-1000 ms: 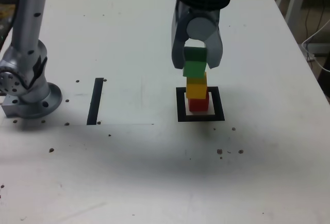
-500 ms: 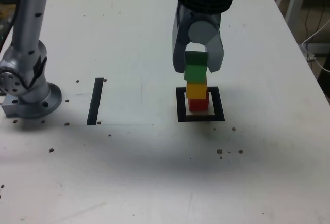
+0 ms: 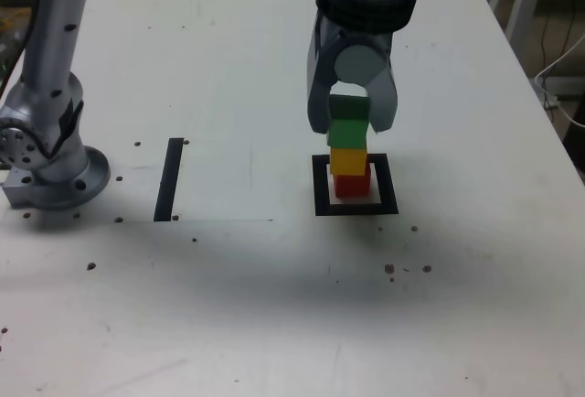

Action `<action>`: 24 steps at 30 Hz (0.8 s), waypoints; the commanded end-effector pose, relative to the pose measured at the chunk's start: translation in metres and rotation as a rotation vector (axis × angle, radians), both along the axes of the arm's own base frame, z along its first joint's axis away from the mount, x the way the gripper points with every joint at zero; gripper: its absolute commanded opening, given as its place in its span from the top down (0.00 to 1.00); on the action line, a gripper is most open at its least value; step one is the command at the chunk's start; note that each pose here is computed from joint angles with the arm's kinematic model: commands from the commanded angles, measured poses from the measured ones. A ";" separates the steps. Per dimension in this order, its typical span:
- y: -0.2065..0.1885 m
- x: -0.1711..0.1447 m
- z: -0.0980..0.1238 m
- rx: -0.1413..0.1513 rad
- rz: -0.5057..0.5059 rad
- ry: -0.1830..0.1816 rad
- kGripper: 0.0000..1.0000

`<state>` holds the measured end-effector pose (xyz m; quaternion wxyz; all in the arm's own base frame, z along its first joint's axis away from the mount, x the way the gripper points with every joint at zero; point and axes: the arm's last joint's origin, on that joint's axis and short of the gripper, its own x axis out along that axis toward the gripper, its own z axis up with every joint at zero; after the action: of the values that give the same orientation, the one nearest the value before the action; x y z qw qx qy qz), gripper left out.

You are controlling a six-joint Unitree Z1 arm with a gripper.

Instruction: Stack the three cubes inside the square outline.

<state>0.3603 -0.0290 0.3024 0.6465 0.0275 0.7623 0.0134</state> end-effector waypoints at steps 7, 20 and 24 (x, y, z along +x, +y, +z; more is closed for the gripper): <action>0.000 -0.003 0.005 0.027 -0.012 -0.010 0.01; -0.003 -0.032 0.033 0.039 -0.039 -0.045 0.01; -0.006 -0.058 0.056 0.027 -0.057 -0.069 0.01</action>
<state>0.3111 -0.0343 0.3523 0.6727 0.0561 0.7377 0.0097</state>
